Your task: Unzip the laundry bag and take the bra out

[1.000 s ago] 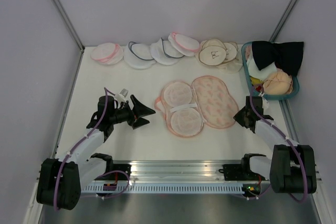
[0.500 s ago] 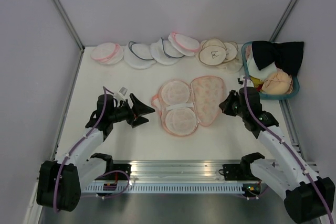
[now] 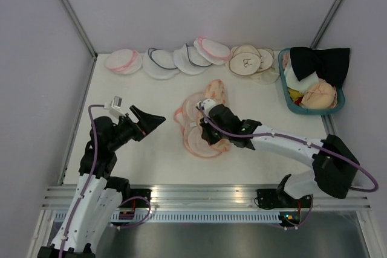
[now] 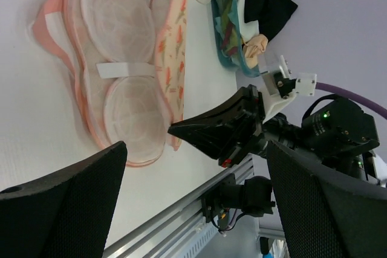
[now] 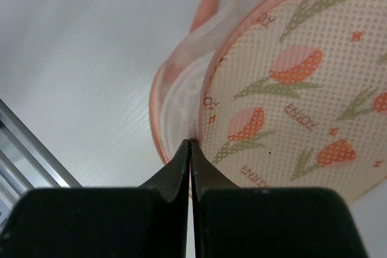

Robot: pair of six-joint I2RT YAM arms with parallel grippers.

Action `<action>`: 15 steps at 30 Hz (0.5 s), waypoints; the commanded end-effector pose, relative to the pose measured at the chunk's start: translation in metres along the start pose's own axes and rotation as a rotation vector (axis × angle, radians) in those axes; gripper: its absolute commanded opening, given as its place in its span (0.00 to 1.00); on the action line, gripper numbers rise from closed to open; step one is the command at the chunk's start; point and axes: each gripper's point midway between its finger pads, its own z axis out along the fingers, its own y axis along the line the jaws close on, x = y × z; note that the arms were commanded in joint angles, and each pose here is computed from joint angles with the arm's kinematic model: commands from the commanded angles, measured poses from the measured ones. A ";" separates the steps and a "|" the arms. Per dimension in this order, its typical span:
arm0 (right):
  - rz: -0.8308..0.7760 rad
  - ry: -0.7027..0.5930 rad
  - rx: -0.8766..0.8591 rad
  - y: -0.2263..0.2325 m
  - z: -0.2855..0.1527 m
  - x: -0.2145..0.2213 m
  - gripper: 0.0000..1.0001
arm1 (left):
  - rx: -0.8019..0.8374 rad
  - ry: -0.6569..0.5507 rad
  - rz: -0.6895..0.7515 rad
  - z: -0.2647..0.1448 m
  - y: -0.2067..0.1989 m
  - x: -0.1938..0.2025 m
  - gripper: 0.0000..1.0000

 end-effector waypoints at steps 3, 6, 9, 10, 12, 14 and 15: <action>-0.141 -0.046 -0.214 0.062 0.042 -0.017 0.00 | -0.127 0.003 -0.020 -0.006 0.027 0.006 0.99; -0.139 -0.097 -0.315 0.092 0.046 -0.021 0.04 | -0.131 -0.002 -0.023 -0.008 0.029 0.009 0.99; -0.118 -0.131 -0.403 0.116 0.033 -0.028 0.54 | -0.123 -0.018 -0.011 -0.011 0.026 0.007 0.99; -0.109 -0.142 -0.403 0.118 0.029 -0.030 0.66 | -0.114 -0.029 -0.004 -0.013 0.024 0.006 0.99; -0.081 -0.163 -0.401 0.119 0.013 -0.036 0.91 | -0.105 -0.033 0.004 -0.014 0.021 0.005 1.00; -0.060 -0.192 -0.354 0.112 0.003 -0.043 0.94 | -0.093 -0.023 0.013 -0.014 0.018 0.006 0.99; -0.034 -0.200 -0.316 0.105 -0.009 -0.046 0.95 | -0.087 -0.020 0.022 -0.014 0.017 0.006 1.00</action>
